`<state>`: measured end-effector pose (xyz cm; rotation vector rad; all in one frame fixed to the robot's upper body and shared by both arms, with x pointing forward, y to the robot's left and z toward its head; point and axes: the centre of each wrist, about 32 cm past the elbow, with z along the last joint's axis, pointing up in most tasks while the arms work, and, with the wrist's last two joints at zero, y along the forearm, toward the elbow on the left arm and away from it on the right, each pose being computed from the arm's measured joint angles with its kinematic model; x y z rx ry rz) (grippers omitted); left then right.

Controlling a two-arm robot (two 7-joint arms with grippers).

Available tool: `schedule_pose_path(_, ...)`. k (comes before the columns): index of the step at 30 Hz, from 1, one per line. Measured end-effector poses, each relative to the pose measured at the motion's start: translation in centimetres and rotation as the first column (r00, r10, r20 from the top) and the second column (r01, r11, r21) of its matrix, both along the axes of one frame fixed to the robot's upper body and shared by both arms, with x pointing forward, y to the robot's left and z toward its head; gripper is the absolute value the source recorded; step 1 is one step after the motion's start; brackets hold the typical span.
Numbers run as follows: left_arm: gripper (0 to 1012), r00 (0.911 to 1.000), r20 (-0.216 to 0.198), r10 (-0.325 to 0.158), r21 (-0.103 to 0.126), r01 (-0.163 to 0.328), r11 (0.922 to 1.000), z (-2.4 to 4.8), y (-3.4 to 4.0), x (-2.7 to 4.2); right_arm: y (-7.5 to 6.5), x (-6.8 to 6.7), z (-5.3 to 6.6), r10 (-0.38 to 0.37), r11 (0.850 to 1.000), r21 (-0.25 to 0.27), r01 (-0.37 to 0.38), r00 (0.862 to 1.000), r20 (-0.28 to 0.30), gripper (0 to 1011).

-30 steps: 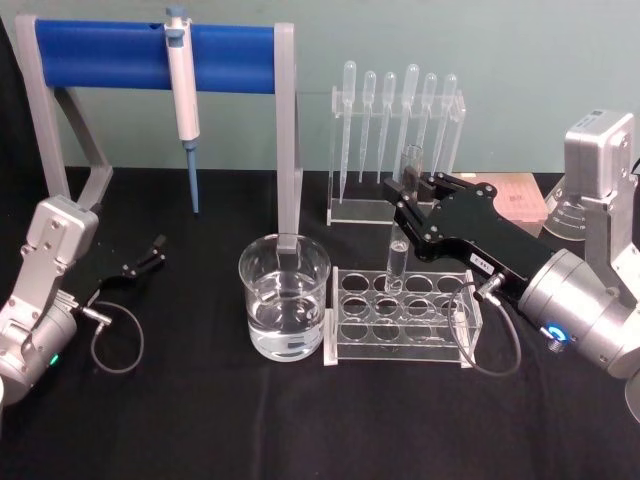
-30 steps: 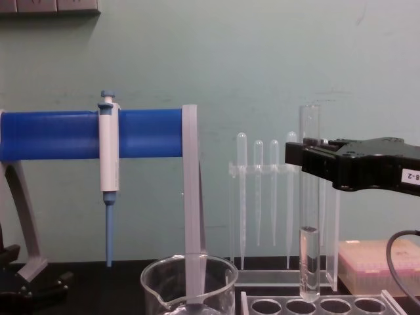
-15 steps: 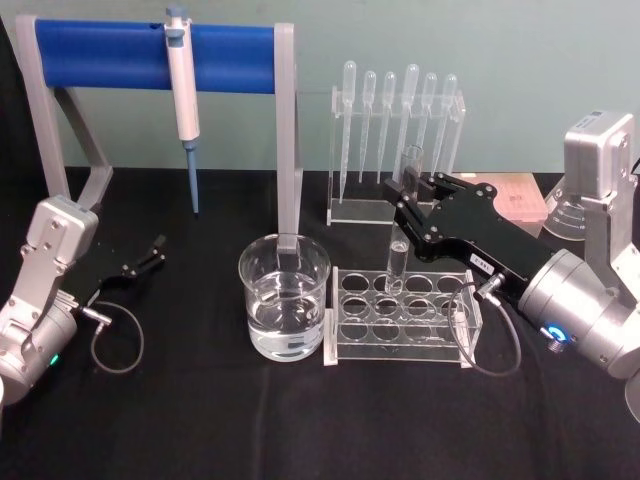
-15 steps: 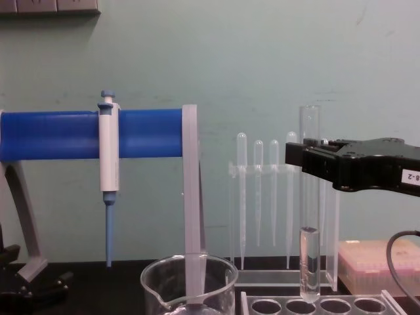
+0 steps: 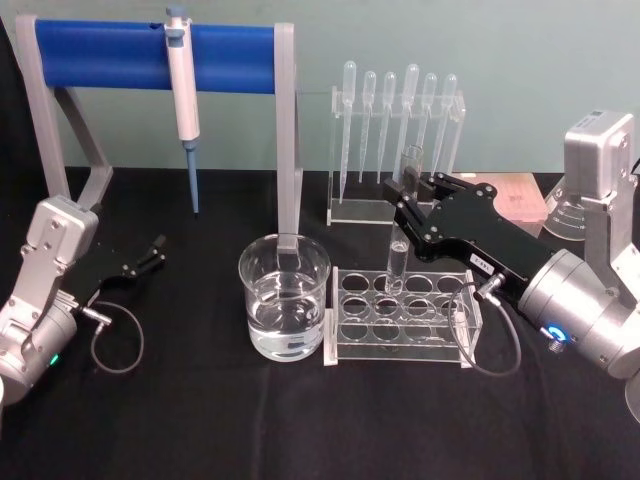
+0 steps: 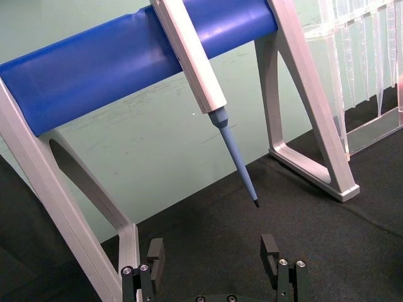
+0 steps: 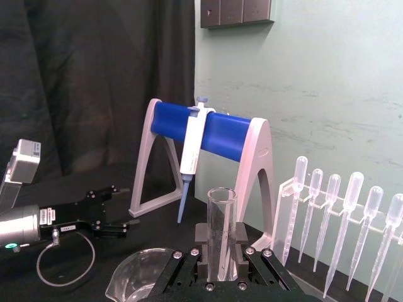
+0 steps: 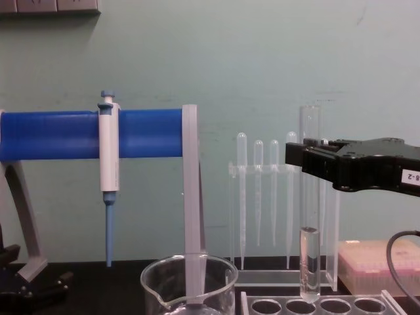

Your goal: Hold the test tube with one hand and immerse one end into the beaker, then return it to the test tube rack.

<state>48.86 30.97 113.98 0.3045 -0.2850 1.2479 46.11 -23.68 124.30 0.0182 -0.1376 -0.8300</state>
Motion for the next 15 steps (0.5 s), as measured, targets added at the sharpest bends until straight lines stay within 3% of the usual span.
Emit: schedule_pose_path(15, 1000, 1.0, 0.0, 0.0, 0.0, 0.0, 1.0, 0.0, 0.0, 0.0, 0.0, 0.0, 0.0, 0.0, 1.0, 0.0, 0.0, 1.0, 0.0, 228)
